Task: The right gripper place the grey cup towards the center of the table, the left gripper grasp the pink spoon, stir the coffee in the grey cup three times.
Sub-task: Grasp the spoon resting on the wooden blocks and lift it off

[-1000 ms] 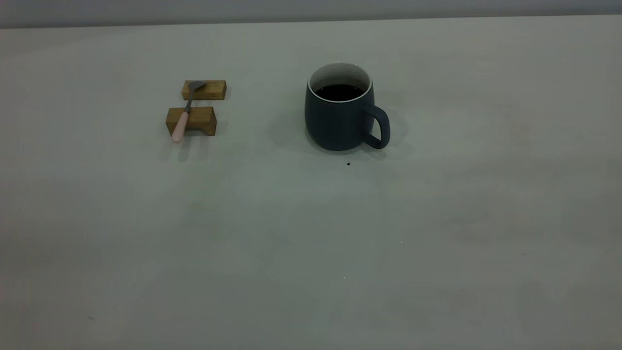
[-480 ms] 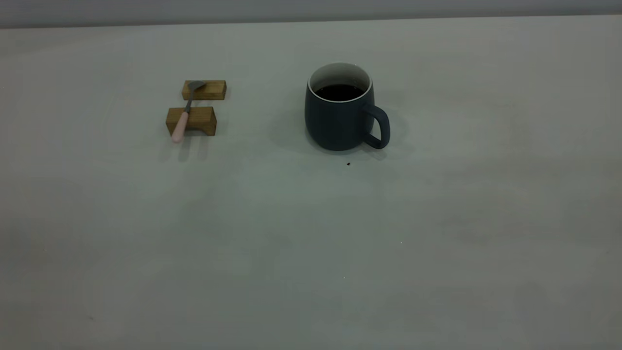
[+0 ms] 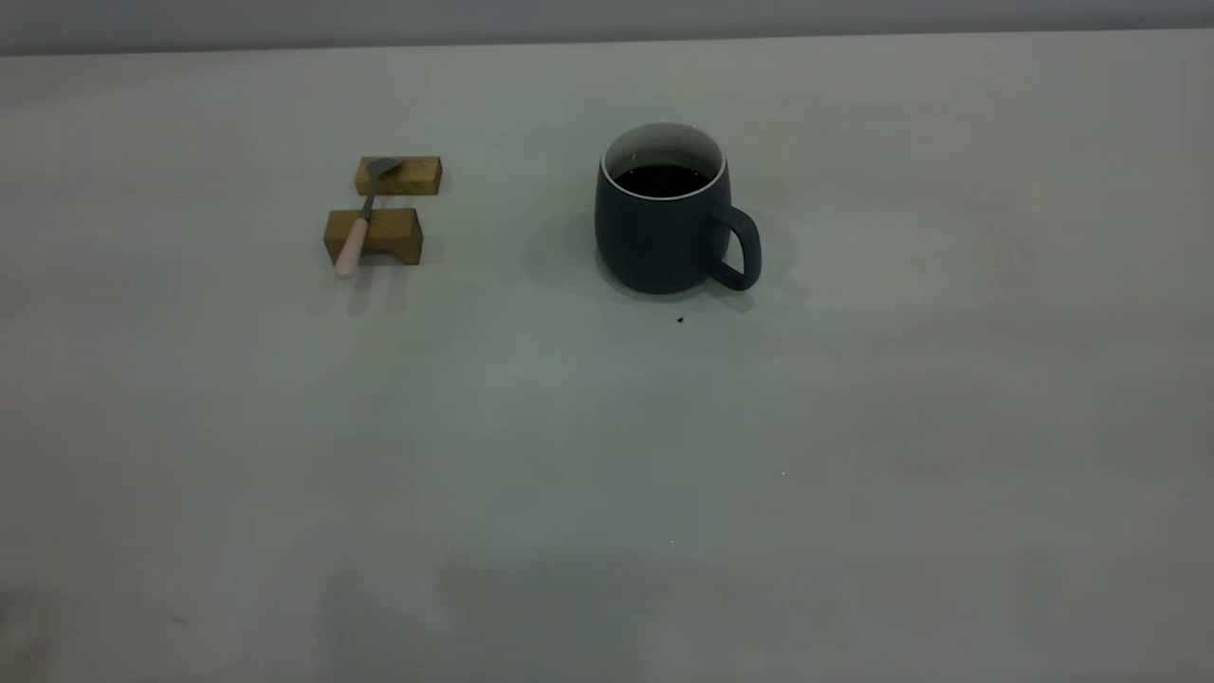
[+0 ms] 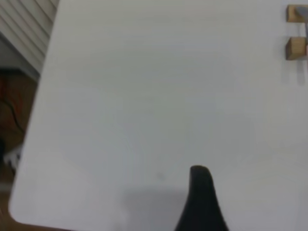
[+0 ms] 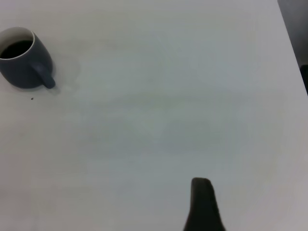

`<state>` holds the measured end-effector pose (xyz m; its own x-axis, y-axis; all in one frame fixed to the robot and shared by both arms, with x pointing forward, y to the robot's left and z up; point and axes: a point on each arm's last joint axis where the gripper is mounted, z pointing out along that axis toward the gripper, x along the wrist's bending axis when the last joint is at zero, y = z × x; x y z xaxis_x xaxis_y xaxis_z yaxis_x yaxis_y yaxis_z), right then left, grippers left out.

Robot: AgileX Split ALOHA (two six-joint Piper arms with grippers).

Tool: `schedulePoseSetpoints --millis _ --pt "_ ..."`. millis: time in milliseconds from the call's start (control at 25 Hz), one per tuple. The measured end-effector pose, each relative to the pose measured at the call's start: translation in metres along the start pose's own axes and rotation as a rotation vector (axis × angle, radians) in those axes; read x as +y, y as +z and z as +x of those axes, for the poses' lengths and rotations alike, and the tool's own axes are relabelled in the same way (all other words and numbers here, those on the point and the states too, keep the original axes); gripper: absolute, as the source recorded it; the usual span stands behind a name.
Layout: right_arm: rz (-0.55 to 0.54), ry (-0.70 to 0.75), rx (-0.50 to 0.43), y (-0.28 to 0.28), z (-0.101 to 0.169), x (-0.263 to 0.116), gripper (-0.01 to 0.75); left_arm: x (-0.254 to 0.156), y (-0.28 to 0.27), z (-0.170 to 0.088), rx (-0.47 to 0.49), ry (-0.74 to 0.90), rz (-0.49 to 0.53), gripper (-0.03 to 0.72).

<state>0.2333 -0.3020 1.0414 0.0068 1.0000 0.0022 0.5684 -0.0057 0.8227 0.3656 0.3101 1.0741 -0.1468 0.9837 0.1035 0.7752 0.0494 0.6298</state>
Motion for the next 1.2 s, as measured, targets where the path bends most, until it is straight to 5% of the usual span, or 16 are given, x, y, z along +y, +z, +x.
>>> schedulePoseSetpoints --millis 360,800,1200 --pt "0.000 0.000 0.000 0.000 0.000 0.000 0.588 0.068 0.133 -0.052 -0.044 -0.001 0.340 0.640" --pt "0.000 0.000 0.000 0.000 0.000 0.000 0.588 0.073 0.277 -0.147 -0.091 0.134 0.505 0.640" --pt "0.000 0.000 0.000 0.000 0.000 0.000 0.588 0.051 0.350 -0.185 -0.120 0.131 0.550 0.640"
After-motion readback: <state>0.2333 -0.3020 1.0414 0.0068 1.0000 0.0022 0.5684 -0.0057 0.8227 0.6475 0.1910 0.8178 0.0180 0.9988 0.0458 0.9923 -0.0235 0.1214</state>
